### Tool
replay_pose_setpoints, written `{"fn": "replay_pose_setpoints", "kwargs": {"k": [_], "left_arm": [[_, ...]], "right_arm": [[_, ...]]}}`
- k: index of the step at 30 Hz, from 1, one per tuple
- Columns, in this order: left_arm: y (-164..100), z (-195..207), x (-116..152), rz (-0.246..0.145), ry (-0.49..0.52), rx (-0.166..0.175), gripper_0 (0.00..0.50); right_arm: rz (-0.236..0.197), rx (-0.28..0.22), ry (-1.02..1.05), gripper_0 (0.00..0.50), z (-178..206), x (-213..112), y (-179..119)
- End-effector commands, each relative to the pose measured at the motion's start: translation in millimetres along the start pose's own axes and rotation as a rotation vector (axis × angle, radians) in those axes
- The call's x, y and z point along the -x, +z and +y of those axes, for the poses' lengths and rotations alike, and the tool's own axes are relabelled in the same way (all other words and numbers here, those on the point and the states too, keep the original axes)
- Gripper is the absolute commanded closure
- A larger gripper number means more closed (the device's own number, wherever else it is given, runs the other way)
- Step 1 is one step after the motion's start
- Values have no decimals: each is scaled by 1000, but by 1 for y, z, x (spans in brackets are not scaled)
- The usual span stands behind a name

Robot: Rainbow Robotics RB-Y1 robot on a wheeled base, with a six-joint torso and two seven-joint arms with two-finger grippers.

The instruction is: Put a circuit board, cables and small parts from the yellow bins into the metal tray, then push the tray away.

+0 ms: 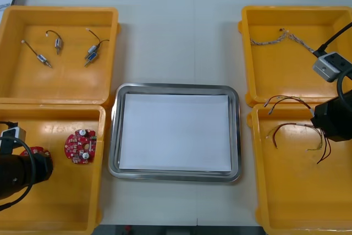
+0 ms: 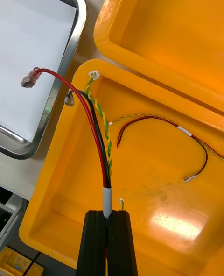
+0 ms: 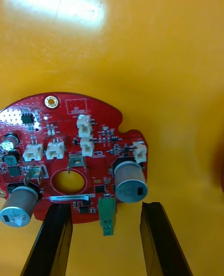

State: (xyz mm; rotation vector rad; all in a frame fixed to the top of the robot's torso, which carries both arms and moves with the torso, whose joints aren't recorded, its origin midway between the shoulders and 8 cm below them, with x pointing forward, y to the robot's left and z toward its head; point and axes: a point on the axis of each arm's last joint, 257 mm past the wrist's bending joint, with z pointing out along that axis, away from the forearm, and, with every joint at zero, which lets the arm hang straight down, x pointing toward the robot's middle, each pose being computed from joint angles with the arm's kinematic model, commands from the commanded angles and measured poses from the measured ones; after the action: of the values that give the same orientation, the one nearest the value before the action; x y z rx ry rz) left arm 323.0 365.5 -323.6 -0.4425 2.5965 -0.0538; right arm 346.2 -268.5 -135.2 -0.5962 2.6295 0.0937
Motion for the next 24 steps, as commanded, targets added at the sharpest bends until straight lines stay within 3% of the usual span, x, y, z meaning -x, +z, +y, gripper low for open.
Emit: {"fn": "replay_pose_setpoints", "kwargs": {"k": [1,6,9,19,24], "left_arm": [[9,0,-20,23,113,-1,81],[12,-5,-24,27,117,-7,95],[12,-6,-25,27,118,-8,130],[14,-6,-28,30,123,-2,499],[14,-6,-27,25,129,-5,500]], "right_arm": [[-31,-46,26,500,-14,9,-16],[-31,-46,26,500,-14,9,-16],[-31,-46,26,500,-14,9,-16],[-31,-46,26,500,-14,9,-16],[-31,-46,26,500,-14,9,-16]]}}
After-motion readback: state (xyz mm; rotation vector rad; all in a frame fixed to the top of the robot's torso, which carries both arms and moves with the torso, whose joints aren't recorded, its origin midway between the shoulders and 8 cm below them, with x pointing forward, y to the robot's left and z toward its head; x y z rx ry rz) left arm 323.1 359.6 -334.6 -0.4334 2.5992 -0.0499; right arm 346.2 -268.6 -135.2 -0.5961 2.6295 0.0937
